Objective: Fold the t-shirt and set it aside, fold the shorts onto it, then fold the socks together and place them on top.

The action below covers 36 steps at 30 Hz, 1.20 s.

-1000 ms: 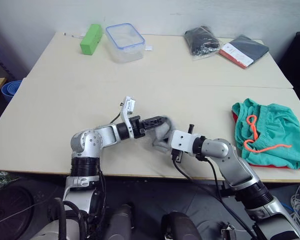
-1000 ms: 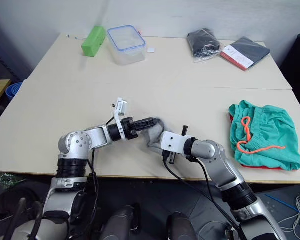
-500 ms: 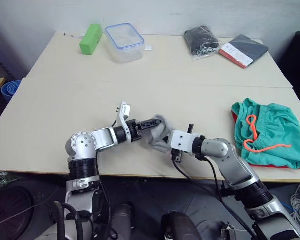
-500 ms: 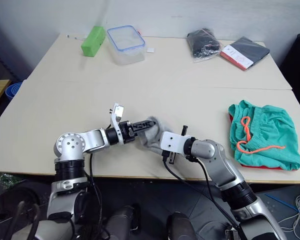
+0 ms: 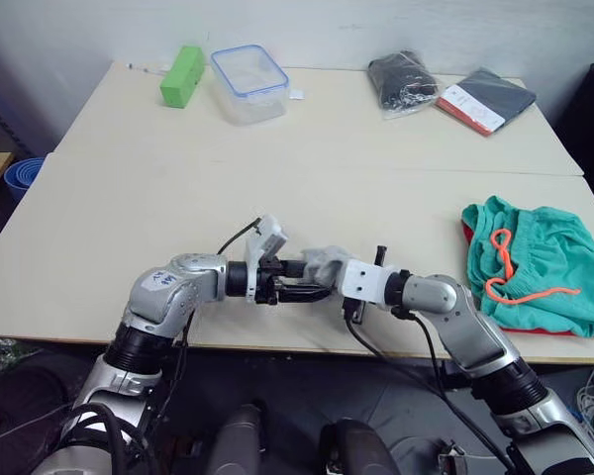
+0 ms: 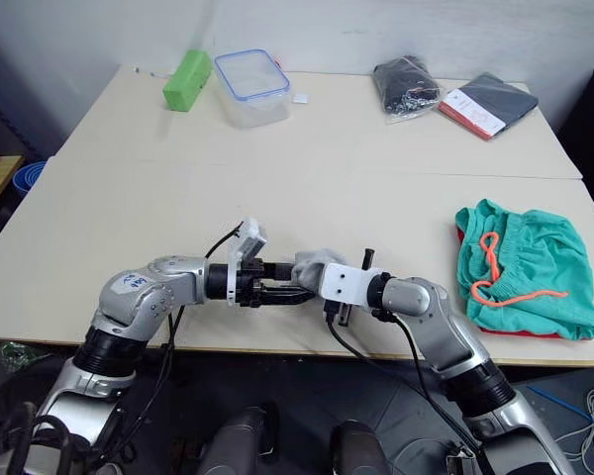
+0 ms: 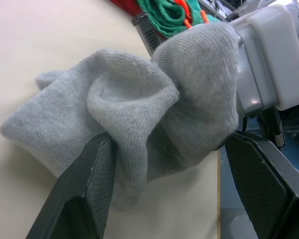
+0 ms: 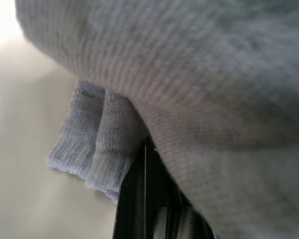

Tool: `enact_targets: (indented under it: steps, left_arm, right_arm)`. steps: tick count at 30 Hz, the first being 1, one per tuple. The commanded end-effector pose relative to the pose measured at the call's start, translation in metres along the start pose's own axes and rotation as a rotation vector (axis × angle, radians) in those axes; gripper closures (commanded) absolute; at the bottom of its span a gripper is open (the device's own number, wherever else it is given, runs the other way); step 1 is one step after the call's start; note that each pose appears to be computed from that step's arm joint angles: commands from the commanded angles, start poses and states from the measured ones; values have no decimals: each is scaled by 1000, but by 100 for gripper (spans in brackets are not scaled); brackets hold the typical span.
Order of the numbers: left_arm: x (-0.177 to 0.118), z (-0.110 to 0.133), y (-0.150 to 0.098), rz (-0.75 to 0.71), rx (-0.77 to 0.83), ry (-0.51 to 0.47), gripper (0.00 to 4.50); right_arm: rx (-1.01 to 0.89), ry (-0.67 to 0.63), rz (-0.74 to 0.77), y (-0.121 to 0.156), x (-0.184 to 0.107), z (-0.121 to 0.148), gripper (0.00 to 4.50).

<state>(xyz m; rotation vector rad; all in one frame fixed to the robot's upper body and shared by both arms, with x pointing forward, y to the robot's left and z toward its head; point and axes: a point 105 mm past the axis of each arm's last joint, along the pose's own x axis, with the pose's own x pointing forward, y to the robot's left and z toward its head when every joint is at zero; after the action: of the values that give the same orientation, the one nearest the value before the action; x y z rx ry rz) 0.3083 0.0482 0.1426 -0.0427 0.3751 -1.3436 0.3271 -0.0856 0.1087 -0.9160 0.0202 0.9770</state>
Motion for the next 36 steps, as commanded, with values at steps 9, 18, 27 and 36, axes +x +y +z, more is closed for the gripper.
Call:
enact_targets:
  steps: [9, 18, 27, 36]
  left_arm:
    - [11, -6, 2, -5, 144, 63, 106]
    - [17, -1, 2, -16, 194, 39, 106]
    - [17, 4, -3, -24, 235, 25, 106]
    - [19, -5, -5, -33, 272, 65, 106]
  right_arm:
    - [113, 78, -13, 4, -25, -19, 450]
    - [219, 53, -14, 9, -32, -16, 450]
    - [251, 127, -137, -22, -76, -33, 450]
    - [308, -2, -274, -82, -106, 2, 450]
